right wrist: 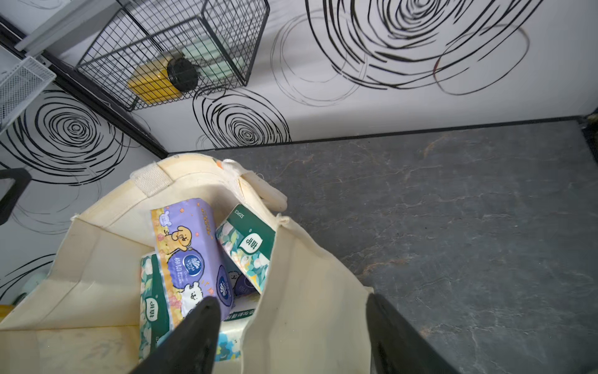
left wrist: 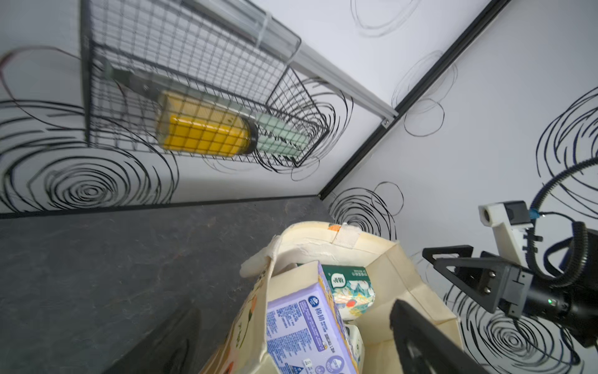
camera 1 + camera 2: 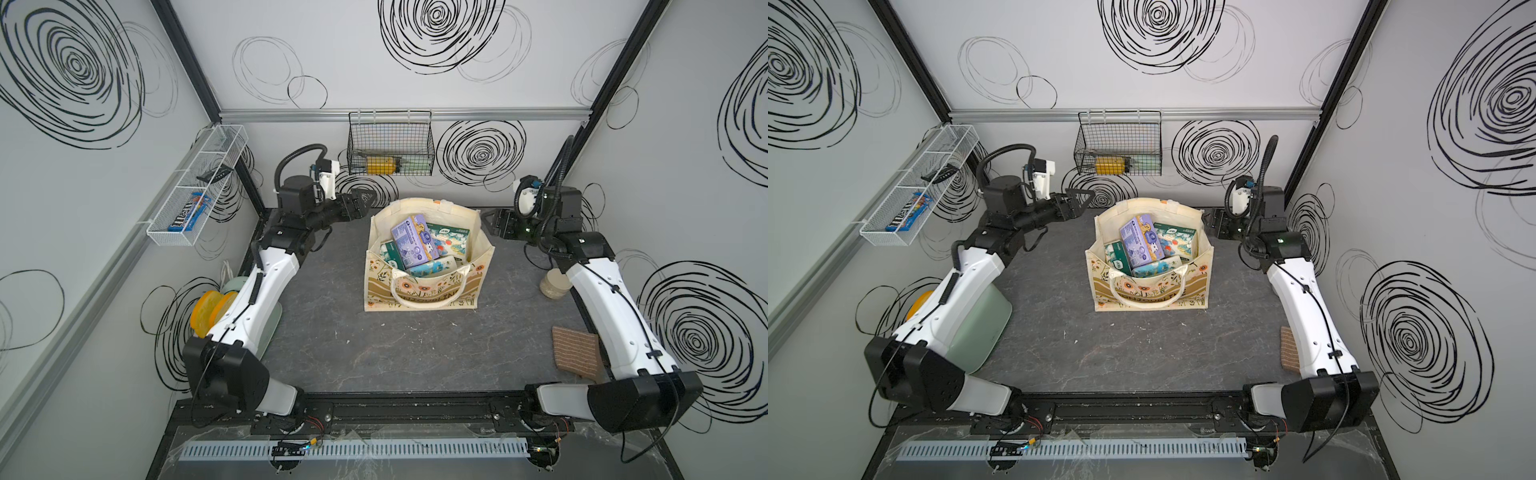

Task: Put tissues into the canvas bag
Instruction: Adjust the canvas bag at the center of the board, then reset both arms

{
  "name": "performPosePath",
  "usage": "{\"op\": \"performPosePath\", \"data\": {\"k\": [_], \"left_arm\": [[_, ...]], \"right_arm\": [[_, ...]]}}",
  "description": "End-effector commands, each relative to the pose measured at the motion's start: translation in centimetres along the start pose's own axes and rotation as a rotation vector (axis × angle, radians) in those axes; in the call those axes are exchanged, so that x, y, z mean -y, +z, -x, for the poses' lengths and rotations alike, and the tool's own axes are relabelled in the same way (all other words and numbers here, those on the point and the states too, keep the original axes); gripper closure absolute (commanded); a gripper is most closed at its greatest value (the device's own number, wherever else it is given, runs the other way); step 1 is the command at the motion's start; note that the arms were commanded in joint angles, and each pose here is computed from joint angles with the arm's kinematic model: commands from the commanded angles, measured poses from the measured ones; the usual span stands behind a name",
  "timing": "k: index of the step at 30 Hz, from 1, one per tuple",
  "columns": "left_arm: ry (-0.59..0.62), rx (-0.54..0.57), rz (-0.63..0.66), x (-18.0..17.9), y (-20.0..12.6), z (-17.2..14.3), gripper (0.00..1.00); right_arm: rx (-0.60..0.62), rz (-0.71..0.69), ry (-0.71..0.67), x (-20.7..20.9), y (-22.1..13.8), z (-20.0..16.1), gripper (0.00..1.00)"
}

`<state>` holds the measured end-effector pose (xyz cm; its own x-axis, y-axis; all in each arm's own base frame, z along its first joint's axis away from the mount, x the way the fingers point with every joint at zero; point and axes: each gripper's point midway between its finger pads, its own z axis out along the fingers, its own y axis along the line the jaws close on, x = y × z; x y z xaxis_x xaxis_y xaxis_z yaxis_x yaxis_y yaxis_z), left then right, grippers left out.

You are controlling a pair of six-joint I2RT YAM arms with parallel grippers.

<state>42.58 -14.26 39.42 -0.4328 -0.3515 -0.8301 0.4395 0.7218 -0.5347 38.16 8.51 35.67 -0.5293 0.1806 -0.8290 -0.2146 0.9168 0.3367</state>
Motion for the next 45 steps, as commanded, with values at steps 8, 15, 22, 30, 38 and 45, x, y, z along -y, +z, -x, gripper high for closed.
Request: {"op": "performPosePath", "data": {"k": [8,15,22,30,38,45], "left_arm": [[-0.036,0.438,0.243,-6.2,-12.5,0.8,0.04],[-0.01,0.539,0.297,-9.0,-14.6,-4.3,0.04],[-0.058,0.597,0.286,-10.6,-15.3,-8.0,0.04],[-0.068,0.679,0.335,-12.8,-15.8,-11.9,0.04],[0.201,0.702,0.411,-10.0,-13.9,-15.6,0.04],[0.343,0.725,0.484,-10.1,-14.1,-16.7,0.04]], "right_arm": [[0.348,-0.303,0.162,7.7,-6.6,0.7,0.02],[0.466,-0.373,0.331,12.9,-7.0,-5.1,0.03],[0.419,-0.407,0.363,15.0,-4.6,-9.2,0.03],[0.466,-0.473,0.281,17.6,-2.7,-14.0,0.03],[0.453,-0.612,-0.025,17.0,-0.7,-16.3,0.02],[0.494,-0.629,-0.03,17.6,-1.3,-16.5,0.03]]}}
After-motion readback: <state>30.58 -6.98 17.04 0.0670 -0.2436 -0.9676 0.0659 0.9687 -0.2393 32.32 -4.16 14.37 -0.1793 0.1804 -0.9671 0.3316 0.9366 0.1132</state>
